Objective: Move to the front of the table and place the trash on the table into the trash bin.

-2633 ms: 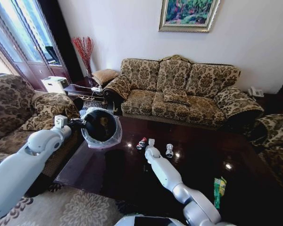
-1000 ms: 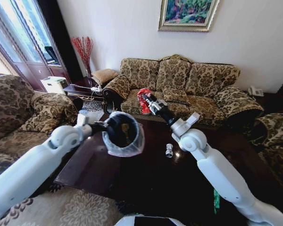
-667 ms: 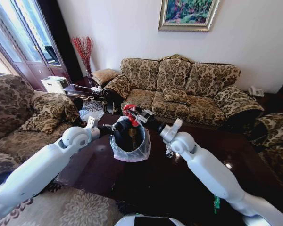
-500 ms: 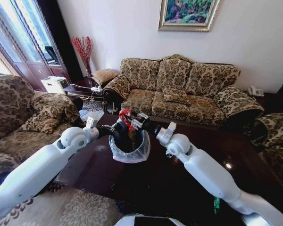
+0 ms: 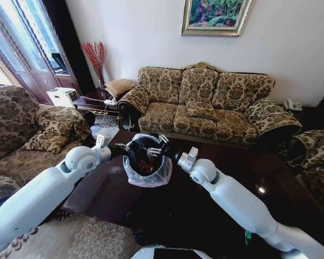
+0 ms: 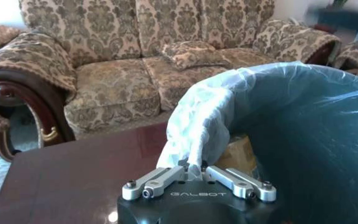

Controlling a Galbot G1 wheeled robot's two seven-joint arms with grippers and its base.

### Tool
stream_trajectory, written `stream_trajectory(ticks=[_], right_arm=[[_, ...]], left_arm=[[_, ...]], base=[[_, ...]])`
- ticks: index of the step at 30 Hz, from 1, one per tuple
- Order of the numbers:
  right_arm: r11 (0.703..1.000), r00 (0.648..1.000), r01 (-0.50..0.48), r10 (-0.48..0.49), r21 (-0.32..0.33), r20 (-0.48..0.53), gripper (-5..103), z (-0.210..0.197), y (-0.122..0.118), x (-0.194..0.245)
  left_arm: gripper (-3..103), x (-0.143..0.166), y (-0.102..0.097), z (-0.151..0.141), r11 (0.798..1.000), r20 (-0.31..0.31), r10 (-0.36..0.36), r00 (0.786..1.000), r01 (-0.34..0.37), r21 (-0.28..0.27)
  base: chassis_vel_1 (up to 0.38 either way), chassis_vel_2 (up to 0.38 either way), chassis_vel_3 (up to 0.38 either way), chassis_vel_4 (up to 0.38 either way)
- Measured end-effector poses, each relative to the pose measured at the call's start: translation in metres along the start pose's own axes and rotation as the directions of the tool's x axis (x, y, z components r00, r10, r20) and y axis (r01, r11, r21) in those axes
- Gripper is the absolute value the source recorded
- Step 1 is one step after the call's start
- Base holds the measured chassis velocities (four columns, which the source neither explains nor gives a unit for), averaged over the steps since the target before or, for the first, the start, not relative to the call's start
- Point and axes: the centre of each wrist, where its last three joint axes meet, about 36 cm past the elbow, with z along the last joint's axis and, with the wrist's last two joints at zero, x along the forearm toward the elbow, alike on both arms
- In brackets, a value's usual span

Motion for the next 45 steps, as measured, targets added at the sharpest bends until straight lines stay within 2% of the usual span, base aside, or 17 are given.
stream_trajectory(ticks=[2, 3, 5, 6, 8, 9, 10, 11, 13, 14, 15, 17, 19, 23, 28, 42, 45], right_arm=[[0.982, 0.985, -0.164, 0.167, -0.093, 0.034, 96, -0.017, 0.002, 0.005], [0.982, 0.985, -0.164, 0.167, -0.093, 0.034, 96, -0.017, 0.002, 0.005], [0.928, 0.940, -0.332, 0.341, -0.170, 0.026, 100, -0.024, -0.010, 0.023], [0.928, 0.940, -0.332, 0.341, -0.170, 0.026, 100, -0.024, -0.010, 0.023], [0.877, 0.888, -0.454, 0.460, -0.160, 0.003, 100, -0.025, -0.027, 0.044], [0.821, 0.829, -0.559, 0.558, -0.117, -0.046, 100, -0.018, -0.044, 0.069], [0.821, 0.829, -0.559, 0.558, -0.117, -0.046, 100, -0.018, -0.044, 0.069], [0.785, 0.791, -0.612, 0.606, -0.092, -0.084, 100, -0.011, -0.052, 0.082], [0.639, 0.623, -0.770, 0.748, -0.006, -0.228, 100, 0.021, -0.062, 0.123], [0.597, 0.571, -0.802, 0.775, 0.019, -0.269, 100, 0.034, -0.063, 0.136], [0.597, 0.571, -0.802, 0.775, 0.019, -0.269, 100, 0.034, -0.063, 0.136], [0.504, 0.442, -0.859, 0.820, 0.091, -0.363, 100, 0.078, -0.066, 0.172], [0.468, 0.386, -0.876, 0.828, 0.120, -0.407, 100, 0.113, -0.060, 0.194], [0.468, 0.375, -0.878, 0.801, 0.098, -0.467, 100, 0.154, -0.045, 0.209], [0.513, 0.421, -0.858, 0.738, 0.033, -0.528, 100, 0.193, -0.038, 0.197], [0.505, 0.425, -0.861, 0.657, -0.056, -0.623, 102, 0.243, -0.024, 0.175], [0.504, 0.425, -0.861, 0.650, -0.061, -0.630, 95, 0.245, -0.022, 0.175]], left_arm=[[0, 0.003, 0.003, 0.005, 1.000, 0.004, -0.030, 1.000, 0.030, -0.010], [0, 0.003, 0.003, 0.005, 1.000, 0.004, -0.030, 1.000, 0.030, -0.010], [0, 0.005, 0.007, 0.011, 0.998, 0.016, -0.054, 0.998, 0.054, -0.031], [0, 0.005, 0.007, 0.011, 0.998, 0.016, -0.054, 0.998, 0.054, -0.031], [0, 0.007, 0.008, 0.016, 0.997, 0.024, -0.065, 0.998, 0.067, -0.045], [0, 0.007, 0.008, 0.021, 0.996, 0.028, -0.067, 0.997, 0.069, -0.052], [0, 0.007, 0.008, 0.021, 0.996, 0.028, -0.067, 0.997, 0.069, -0.052], [0, 0.006, 0.007, 0.023, 0.996, 0.031, -0.067, 0.997, 0.068, -0.051], [0, 0.004, 0.001, 0.026, 0.997, 0.045, -0.057, 0.997, 0.059, -0.041], [0, 0.004, 0.000, 0.026, 0.998, 0.052, -0.054, 0.997, 0.056, -0.038], [0, 0.004, 0.000, 0.026, 0.998, 0.052, -0.054, 0.997, 0.056, -0.038], [0, 0.005, -0.002, 0.023, 0.998, 0.071, -0.052, 0.996, 0.055, -0.033], [0, 0.006, -0.003, 0.023, 0.998, 0.078, -0.052, 0.996, 0.055, -0.029], [0, 0.006, -0.004, 0.024, 0.998, 0.081, -0.051, 0.995, 0.054, -0.027], [0, 0.006, -0.005, 0.025, 0.998, 0.082, -0.049, 0.995, 0.051, -0.027], [0, 0.009, 0.001, 0.022, 0.998, 0.082, -0.052, 0.995, 0.056, -0.041], [0, 0.009, 0.002, 0.021, 0.997, 0.086, -0.052, 0.995, 0.056, -0.044]], base=[[0.000, 0.000, 0.000, 0.000], [0.000, 0.000, 0.000, 0.000], [0.000, 0.000, 0.000, 0.000], [0.000, 0.000, 0.000, 0.000], [0.000, 0.000, 0.000, 0.000], [0.000, 0.000, 0.000, 0.000], [0.000, 0.000, 0.000, 0.000], [0.000, 0.000, 0.000, 0.000], [0.000, 0.000, 0.000, 0.000], [0.000, 0.000, 0.000, 0.000], [0.000, 0.000, 0.000, 0.000], [0.000, 0.000, 0.000, 0.000], [0.000, 0.000, 0.000, 0.000], [0.000, 0.000, 0.000, 0.000], [0.000, 0.000, 0.000, 0.000], [0.000, 0.000, 0.000, 0.000], [0.000, 0.000, 0.000, 0.000]])
